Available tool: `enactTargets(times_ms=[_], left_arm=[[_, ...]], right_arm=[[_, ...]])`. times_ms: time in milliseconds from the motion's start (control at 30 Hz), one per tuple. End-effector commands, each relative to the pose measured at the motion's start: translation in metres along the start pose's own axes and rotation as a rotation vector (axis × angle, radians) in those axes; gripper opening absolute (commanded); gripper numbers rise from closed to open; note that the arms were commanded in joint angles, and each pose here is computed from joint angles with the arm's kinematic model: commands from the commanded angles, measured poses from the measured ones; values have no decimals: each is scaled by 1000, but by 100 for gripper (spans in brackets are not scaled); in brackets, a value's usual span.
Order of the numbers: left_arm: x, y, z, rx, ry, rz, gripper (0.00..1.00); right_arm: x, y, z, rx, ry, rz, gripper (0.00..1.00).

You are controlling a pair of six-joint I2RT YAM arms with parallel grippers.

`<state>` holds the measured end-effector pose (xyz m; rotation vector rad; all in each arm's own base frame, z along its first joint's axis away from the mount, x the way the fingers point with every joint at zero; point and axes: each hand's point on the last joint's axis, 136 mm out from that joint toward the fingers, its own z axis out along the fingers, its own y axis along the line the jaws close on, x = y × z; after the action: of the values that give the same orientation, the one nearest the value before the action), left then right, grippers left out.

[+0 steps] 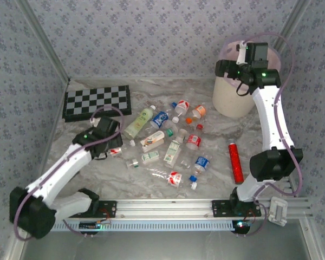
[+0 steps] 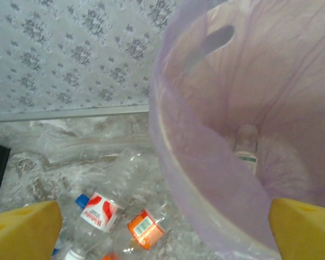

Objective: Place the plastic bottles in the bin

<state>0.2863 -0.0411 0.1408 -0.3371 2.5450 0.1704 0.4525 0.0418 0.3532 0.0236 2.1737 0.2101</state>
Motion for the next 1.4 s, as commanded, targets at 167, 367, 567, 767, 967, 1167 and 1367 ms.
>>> enactTargets(times_ms=[167, 367, 567, 767, 967, 1167, 1367], left_arm=[[-6, 0, 31, 54, 89, 177, 93], [1, -8, 63, 91, 193, 212, 99], [-1, -11, 87, 76, 241, 239, 99], [-6, -6, 110, 4, 277, 290, 93], [-24, -12, 100, 23, 236, 280, 72], [-49, -1, 60, 2, 170, 305, 60], [-68, -18, -1, 148, 30, 236, 58]], right_arm=[[-3, 21, -35, -54, -74, 4, 100], [7, 27, -39, -66, -95, -4, 100], [10, 21, -46, -42, -111, -13, 100], [16, 15, -48, -14, -108, -18, 100], [16, 17, -56, -21, -110, -15, 100], [17, 25, -82, -67, -154, -18, 100], [34, 74, -102, -370, -167, -10, 100]])
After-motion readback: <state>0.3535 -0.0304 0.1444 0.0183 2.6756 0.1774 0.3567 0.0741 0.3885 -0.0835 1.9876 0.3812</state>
